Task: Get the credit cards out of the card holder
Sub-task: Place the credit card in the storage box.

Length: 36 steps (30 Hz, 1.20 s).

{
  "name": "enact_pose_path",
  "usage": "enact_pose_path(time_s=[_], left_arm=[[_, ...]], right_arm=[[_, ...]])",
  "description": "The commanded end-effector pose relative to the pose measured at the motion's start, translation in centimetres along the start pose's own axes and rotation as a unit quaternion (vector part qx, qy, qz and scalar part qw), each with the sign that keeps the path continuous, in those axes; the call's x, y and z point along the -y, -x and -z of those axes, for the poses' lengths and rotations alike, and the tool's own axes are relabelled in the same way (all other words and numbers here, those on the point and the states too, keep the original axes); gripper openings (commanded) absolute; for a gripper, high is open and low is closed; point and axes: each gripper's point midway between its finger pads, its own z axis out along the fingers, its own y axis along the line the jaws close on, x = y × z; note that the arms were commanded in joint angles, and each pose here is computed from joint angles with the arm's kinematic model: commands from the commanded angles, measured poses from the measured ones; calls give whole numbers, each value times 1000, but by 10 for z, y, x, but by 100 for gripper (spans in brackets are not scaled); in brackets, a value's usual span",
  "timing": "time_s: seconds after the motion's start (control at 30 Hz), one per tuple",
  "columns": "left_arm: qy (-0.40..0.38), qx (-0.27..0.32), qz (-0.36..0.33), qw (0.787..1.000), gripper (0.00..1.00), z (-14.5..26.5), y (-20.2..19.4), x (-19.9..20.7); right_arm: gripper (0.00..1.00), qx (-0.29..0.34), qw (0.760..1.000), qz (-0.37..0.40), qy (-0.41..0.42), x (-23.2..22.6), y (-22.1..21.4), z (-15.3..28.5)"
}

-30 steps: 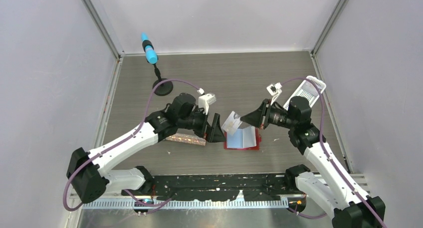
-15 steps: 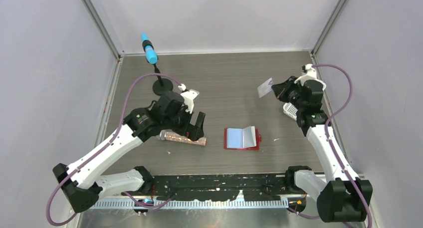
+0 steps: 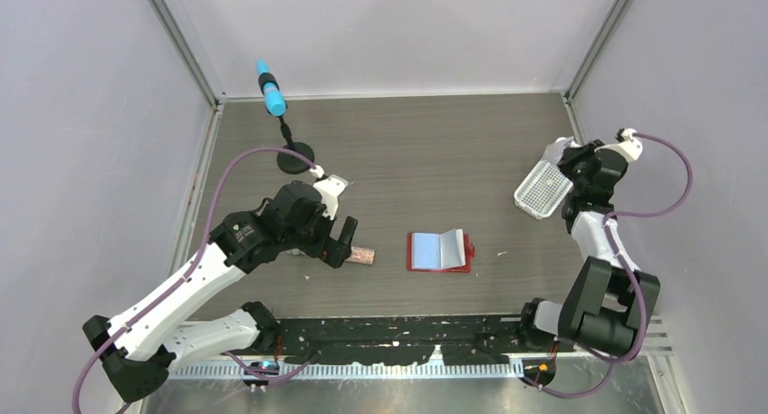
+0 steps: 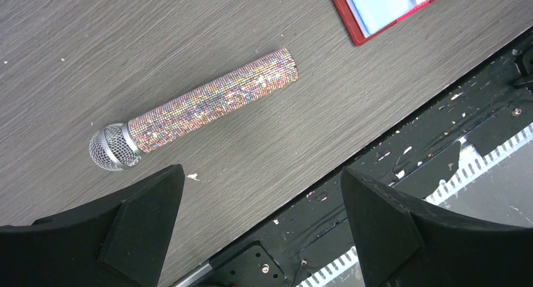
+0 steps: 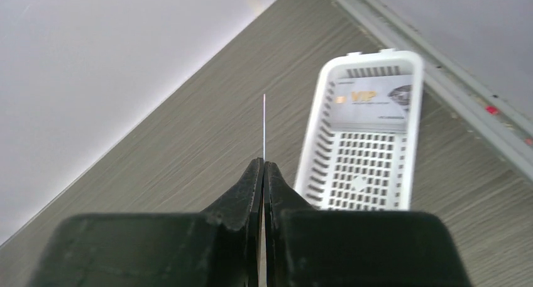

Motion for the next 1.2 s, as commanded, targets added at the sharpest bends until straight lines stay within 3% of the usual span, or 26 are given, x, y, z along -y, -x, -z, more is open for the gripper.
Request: enact_pose_path(time_s=[0.0, 0.33, 0.6, 1.17], left_arm=[[5, 17, -9, 1000, 100, 2, 6, -2], [5, 18, -11, 1000, 100, 2, 6, -3], [2, 21, -12, 1000, 100, 3, 6, -2], [7, 29, -12, 999, 100, 5, 5, -5]], right_arm=[[5, 53, 998, -14, 1, 22, 26, -17], [5, 61, 996, -73, 1, 85, 22, -47], [5, 76, 991, -95, 46, 84, 18, -68], [5, 78, 987, -136, 31, 102, 6, -86]])
